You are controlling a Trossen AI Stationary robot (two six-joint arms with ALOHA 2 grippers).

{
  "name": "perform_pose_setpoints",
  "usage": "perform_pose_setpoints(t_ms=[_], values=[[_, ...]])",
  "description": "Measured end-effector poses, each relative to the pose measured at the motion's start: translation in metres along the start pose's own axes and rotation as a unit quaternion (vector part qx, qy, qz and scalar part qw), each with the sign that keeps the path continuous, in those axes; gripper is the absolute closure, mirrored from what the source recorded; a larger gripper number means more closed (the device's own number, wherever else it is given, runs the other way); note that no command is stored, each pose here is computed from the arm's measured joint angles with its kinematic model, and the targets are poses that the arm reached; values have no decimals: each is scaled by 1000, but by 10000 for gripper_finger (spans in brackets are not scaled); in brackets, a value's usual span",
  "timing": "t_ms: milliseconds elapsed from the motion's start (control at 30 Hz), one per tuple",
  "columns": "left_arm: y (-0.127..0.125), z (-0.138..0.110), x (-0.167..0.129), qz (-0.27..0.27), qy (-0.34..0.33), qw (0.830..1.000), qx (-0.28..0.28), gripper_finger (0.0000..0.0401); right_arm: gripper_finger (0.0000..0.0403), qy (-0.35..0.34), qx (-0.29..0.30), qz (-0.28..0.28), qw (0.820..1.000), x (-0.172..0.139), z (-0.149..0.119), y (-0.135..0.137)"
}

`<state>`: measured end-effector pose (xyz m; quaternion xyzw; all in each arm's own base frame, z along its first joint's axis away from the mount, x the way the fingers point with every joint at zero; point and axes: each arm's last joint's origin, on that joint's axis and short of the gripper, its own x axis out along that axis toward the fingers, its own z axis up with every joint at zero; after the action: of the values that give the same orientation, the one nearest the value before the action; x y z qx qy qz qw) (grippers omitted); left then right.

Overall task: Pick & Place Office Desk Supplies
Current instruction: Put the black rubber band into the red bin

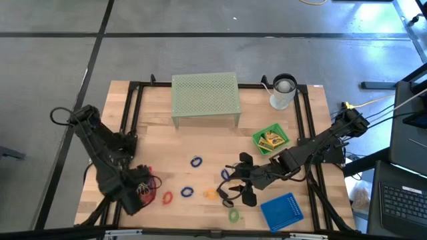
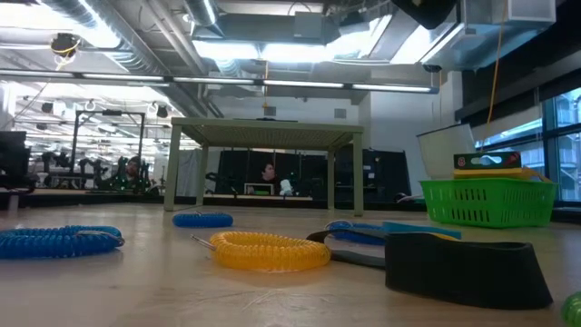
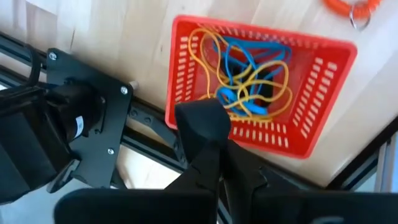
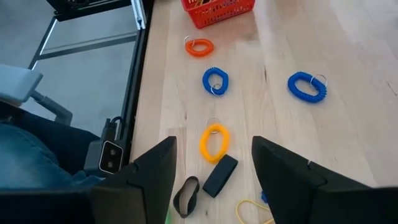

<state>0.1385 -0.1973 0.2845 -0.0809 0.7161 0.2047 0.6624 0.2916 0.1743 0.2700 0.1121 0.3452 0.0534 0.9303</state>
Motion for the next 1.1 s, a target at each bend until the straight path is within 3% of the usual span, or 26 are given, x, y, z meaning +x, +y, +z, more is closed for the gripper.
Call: perform_pose_setpoints(t_ms=[367, 567, 900, 1100], values=[[-3, -5, 9, 9, -50, 998, 30, 393, 192, -13, 0, -22, 1000, 0, 1, -1], [-10, -7, 47, -20, 29, 997, 71, 395, 192, -17, 0, -29, 999, 0, 1, -2], [-3, 11, 64, -3, 46, 998, -30, 352, 192, -17, 0, -29, 999, 0, 1, -2], [-3, 21, 64, -19, 46, 998, -49, 316, 192, -18, -1, -30, 999, 0, 1, -2]])
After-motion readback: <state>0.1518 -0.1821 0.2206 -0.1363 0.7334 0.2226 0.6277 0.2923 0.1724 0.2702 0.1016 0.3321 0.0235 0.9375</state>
